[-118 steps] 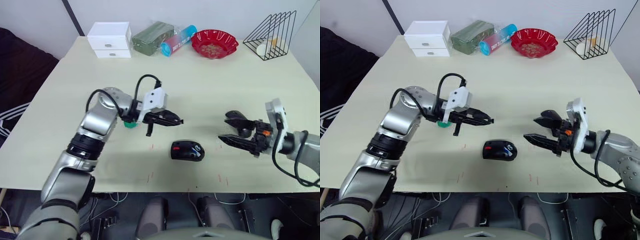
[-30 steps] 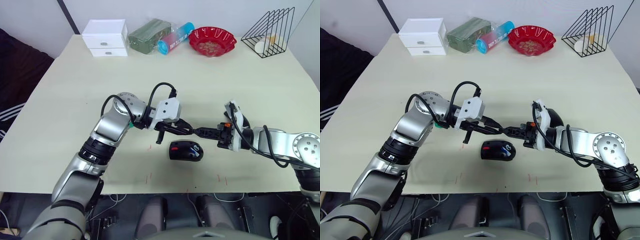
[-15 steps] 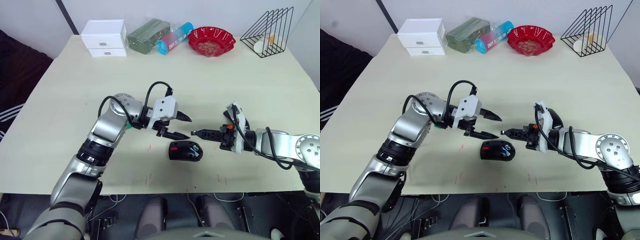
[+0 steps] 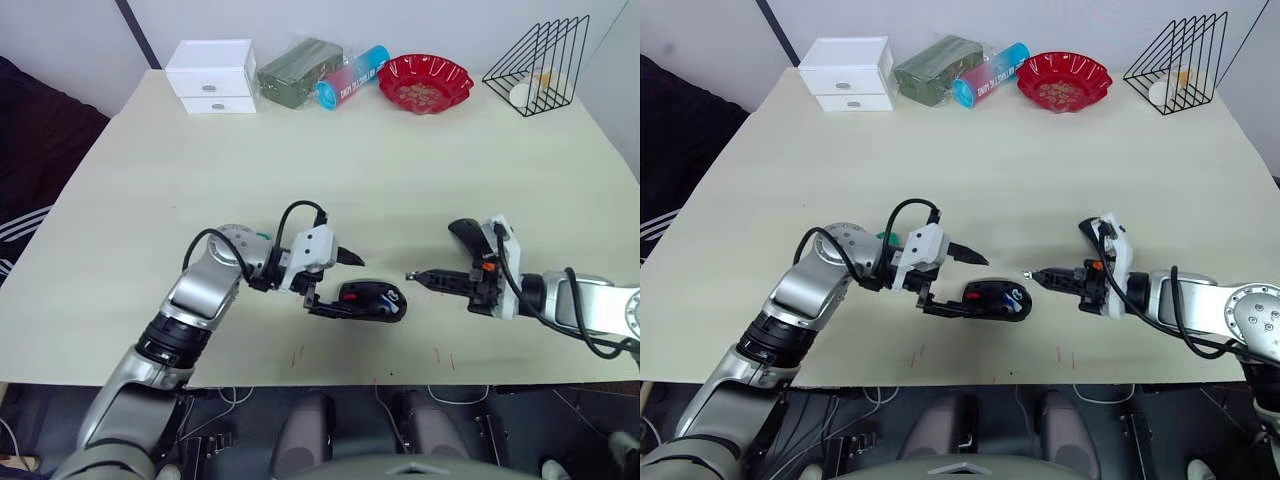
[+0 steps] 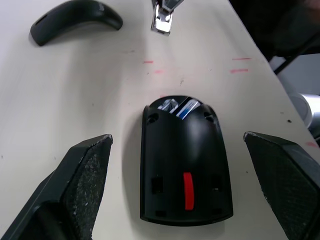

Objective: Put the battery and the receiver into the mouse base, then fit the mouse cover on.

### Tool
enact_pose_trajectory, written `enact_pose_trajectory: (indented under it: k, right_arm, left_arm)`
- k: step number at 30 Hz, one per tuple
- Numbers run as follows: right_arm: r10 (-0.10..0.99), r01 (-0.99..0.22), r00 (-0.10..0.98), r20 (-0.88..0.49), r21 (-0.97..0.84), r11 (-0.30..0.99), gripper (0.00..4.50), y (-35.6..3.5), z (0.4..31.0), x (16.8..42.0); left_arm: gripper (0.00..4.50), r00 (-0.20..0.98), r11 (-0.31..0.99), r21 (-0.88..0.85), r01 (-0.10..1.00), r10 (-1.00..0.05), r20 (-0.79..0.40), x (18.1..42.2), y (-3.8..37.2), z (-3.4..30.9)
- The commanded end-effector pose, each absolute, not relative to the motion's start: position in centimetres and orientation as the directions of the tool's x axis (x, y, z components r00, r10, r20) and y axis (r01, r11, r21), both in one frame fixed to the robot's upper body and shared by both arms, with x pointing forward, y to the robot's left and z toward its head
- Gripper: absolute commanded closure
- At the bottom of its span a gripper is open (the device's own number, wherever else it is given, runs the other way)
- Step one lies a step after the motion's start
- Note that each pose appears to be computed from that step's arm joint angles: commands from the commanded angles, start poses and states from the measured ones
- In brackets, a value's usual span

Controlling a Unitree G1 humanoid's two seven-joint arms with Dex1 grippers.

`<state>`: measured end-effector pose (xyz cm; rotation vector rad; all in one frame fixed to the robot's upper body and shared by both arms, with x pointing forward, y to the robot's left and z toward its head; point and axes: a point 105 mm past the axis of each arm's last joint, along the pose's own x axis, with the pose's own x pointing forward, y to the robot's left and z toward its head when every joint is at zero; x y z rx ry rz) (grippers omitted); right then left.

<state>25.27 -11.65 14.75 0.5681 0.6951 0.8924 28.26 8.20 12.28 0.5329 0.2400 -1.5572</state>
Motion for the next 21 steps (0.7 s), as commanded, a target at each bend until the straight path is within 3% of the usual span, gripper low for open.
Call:
enact_pose_trajectory:
  k: [1, 17, 21]
  right_arm:
    - [0.850, -0.545, 0.460, -0.256, 0.675, 0.498, 4.50, -11.8, 16.0, 25.2]
    - [0.871, -0.698, 0.454, -0.186, 0.534, 0.478, 4.50, -13.7, 16.0, 23.3]
    - [0.871, -0.768, 0.443, -0.212, 0.411, 0.491, 4.50, -14.6, 15.3, 22.3]
  left_arm:
    - [0.03, 0.015, -0.078, 0.185, 0.980, -0.889, -0.458, 27.9, 7.4, 12.4]
    - [0.03, 0.023, -0.058, 0.153, 0.986, -0.879, -0.476, 27.4, 4.8, 9.6]
    - [0.03, 0.063, -0.030, 0.188, 0.982, -0.881, -0.469, 28.3, 4.9, 9.9]
